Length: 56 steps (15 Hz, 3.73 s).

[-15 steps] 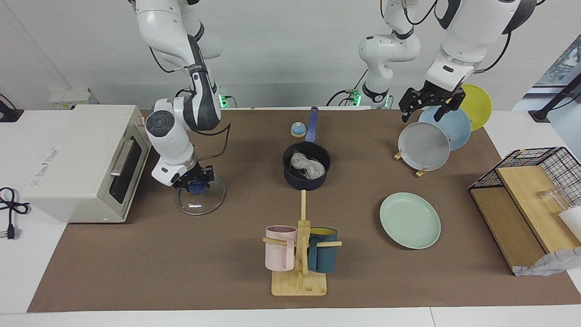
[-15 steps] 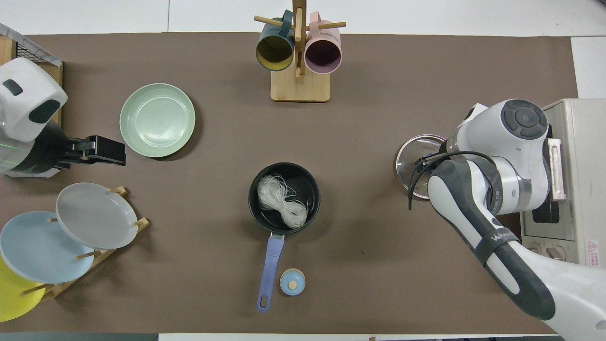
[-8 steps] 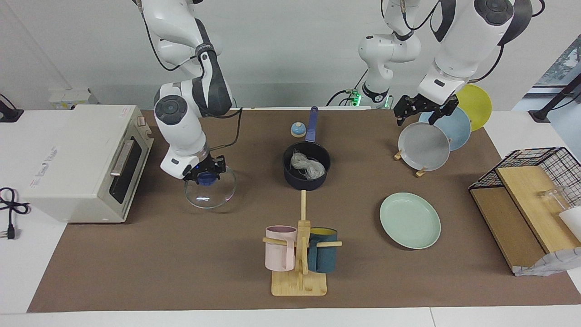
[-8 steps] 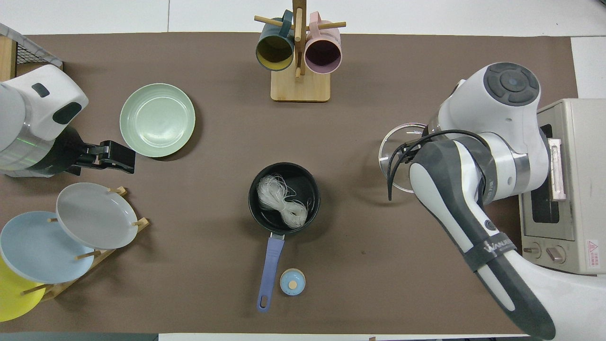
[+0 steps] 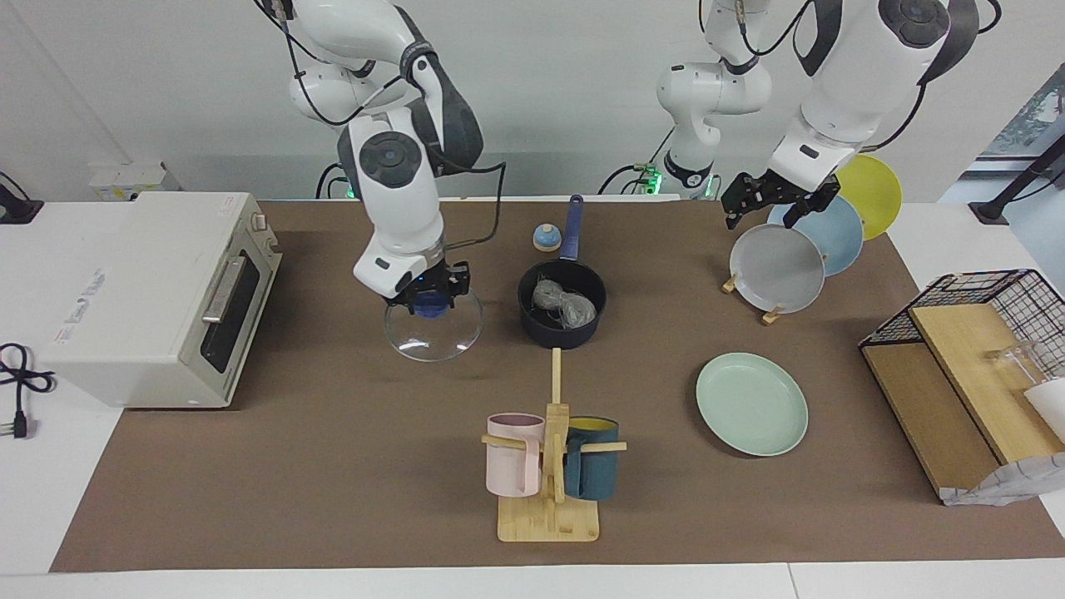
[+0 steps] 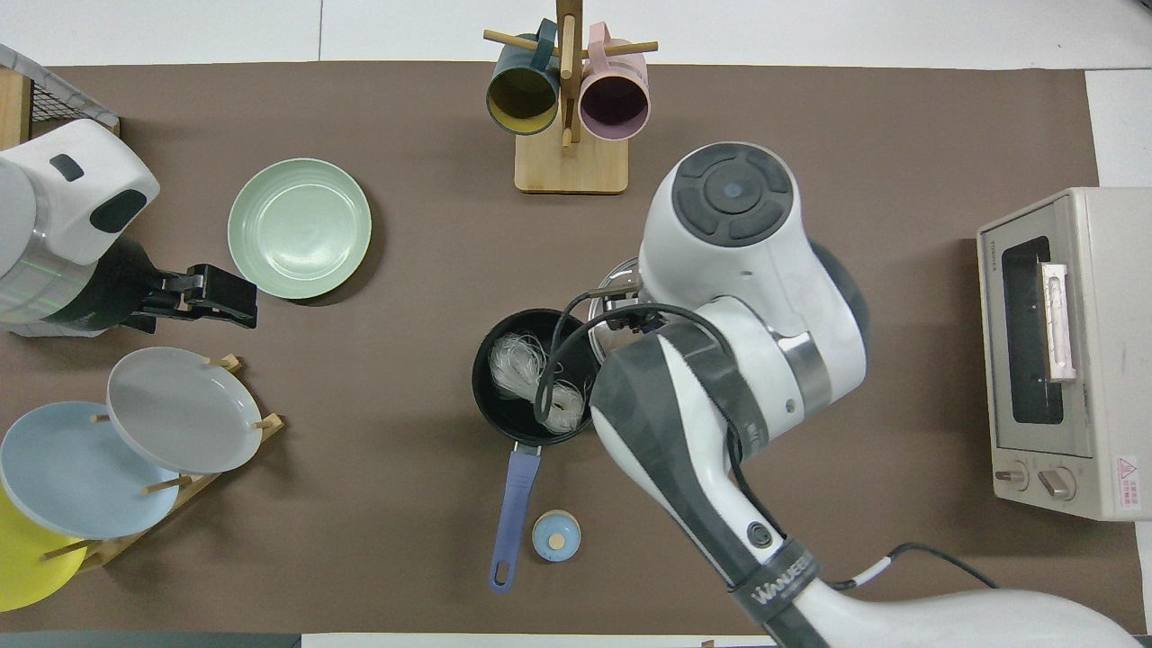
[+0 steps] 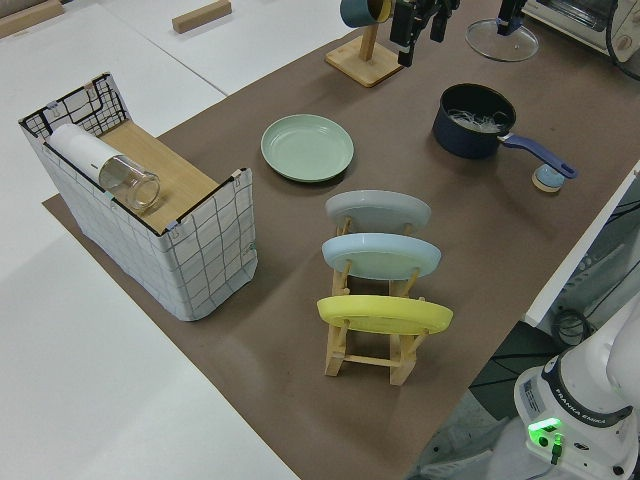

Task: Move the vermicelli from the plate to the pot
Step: 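Carry the glass lid with the right gripper over the saucepan, then lower the glass lid onto the saucepan with the right gripper, then open the right gripper and draw it back from the lid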

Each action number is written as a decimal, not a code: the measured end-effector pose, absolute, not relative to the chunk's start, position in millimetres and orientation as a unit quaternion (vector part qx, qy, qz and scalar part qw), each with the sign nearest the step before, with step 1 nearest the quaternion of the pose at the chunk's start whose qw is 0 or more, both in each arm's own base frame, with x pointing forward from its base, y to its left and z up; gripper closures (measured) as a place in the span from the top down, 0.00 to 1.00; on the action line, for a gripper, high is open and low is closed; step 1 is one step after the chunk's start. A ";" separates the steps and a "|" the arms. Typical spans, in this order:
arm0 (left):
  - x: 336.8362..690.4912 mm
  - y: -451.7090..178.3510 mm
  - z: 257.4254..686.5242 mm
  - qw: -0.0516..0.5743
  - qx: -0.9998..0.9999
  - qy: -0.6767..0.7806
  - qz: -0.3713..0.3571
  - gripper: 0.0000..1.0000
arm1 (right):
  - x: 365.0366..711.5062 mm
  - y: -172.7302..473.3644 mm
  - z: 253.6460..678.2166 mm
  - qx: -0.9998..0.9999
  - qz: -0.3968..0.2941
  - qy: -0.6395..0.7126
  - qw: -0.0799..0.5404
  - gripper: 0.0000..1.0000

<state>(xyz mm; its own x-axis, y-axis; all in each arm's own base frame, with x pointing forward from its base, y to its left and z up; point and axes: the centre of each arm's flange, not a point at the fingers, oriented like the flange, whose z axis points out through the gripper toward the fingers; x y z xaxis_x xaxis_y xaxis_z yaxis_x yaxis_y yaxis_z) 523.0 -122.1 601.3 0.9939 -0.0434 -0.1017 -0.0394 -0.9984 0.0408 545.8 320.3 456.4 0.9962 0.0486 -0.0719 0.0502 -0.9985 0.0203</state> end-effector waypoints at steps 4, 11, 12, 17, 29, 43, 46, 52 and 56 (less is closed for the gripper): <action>523.5 -120.7 602.5 0.020 0.998 -0.019 -0.050 1.00 | 522.8 381.9 447.0 1.000 -0.016 0.001 0.003 0.67; 523.8 -119.9 603.6 0.020 0.998 -0.018 -0.049 1.00 | 495.4 438.6 411.4 1.000 -0.016 -0.003 0.007 0.67; 523.9 -119.6 603.6 0.019 0.998 -0.018 -0.048 1.00 | 496.4 438.1 412.3 1.000 -0.015 -0.004 0.006 0.67; 524.6 -116.5 604.1 0.006 0.999 -0.018 -0.045 1.00 | 499.0 438.3 412.5 1.000 -0.010 -0.006 0.003 0.67; 529.0 -113.2 607.9 0.009 0.999 -0.014 -0.028 1.00 | 496.8 442.4 406.5 1.000 -0.016 -0.007 -0.002 0.67; 529.1 -111.0 612.2 0.010 1.000 -0.012 -0.021 1.00 | 497.2 438.7 403.1 0.999 -0.035 -0.022 -0.013 0.67; 529.7 -108.8 612.3 0.010 1.000 -0.010 -0.020 1.00 | 497.8 437.9 402.8 0.999 -0.039 -0.025 -0.017 0.67; 530.5 -104.9 612.4 0.010 1.000 -0.007 -0.020 1.00 | 497.7 437.8 402.7 0.999 -0.039 -0.025 -0.017 0.67; 530.4 -104.5 612.3 0.010 1.000 -0.006 -0.020 1.00 | 497.2 437.3 401.5 0.999 -0.041 -0.025 -0.016 0.67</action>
<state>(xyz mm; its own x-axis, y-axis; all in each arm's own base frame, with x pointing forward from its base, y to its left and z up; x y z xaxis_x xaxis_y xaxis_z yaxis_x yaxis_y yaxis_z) 530.4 -104.5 612.3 0.9991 -0.0132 -0.0406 -0.0124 -0.9997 0.0196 497.2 437.3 401.5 0.9954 -0.0496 -0.0818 -0.0521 -0.9982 -0.0292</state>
